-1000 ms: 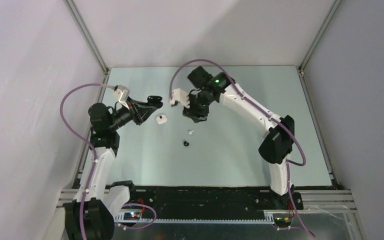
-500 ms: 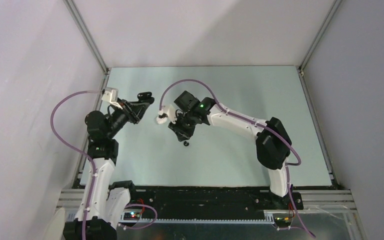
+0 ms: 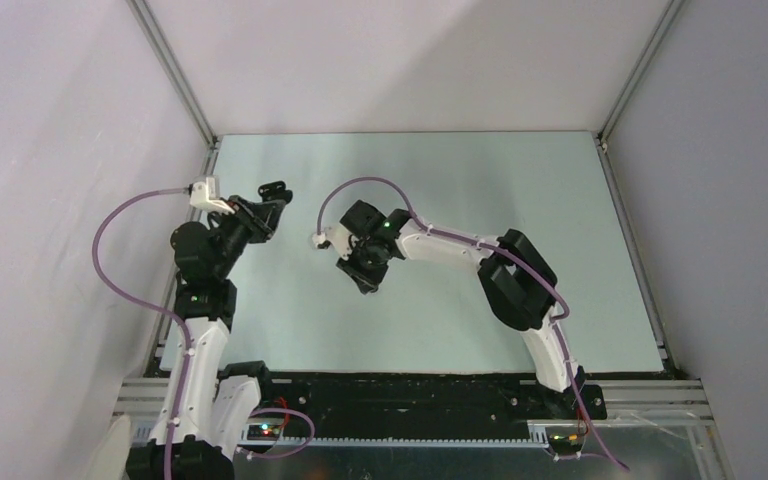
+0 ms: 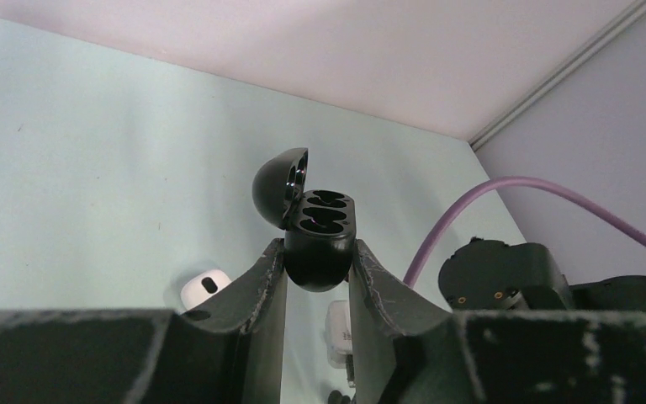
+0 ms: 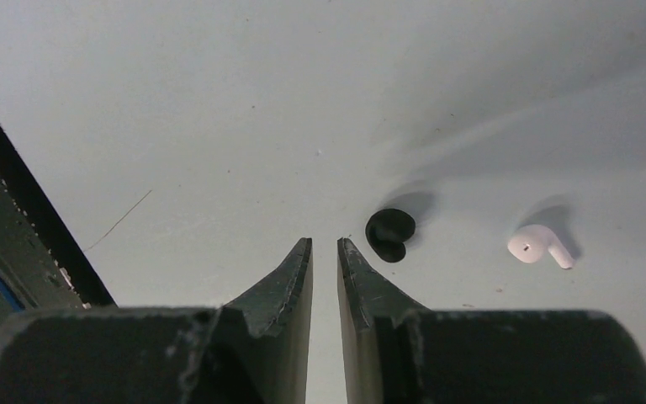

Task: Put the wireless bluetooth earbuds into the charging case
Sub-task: Pick up the right earbud from the center of the board, then insert the right earbud into the right side groove of the charging case.

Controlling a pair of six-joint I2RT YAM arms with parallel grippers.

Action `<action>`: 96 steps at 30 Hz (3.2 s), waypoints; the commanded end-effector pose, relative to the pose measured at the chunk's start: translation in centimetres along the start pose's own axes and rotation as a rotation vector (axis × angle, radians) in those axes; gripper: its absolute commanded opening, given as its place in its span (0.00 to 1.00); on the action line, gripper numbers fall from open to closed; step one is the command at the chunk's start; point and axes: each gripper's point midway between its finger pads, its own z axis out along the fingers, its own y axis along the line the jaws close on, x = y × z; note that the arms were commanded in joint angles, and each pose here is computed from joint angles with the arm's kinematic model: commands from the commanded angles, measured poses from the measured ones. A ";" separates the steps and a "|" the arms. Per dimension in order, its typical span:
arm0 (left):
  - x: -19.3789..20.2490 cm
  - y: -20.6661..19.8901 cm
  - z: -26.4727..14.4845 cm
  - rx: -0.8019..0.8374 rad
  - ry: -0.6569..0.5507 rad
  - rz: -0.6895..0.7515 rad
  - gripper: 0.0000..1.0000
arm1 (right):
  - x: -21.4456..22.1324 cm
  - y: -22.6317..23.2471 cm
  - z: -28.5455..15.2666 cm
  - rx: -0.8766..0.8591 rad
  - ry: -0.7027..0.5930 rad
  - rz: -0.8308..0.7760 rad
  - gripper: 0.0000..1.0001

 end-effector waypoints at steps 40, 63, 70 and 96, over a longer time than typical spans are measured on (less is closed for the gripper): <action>-1.8 -0.2 0.3 -0.001 -0.054 -0.018 0.00 | 2.2 -5.9 1.5 0.207 0.063 0.043 0.30; -0.6 -1.7 0.4 0.116 -0.016 -0.012 0.00 | -0.6 -4.1 -2.2 0.074 -0.037 -0.037 0.00; 3.6 -4.3 0.5 0.419 0.056 0.112 0.00 | -3.3 -1.7 -13.3 0.032 -0.218 -0.160 0.00; 8.7 -15.4 -1.1 1.112 0.218 0.312 0.00 | -7.2 1.7 -25.9 0.335 -0.267 -0.237 0.00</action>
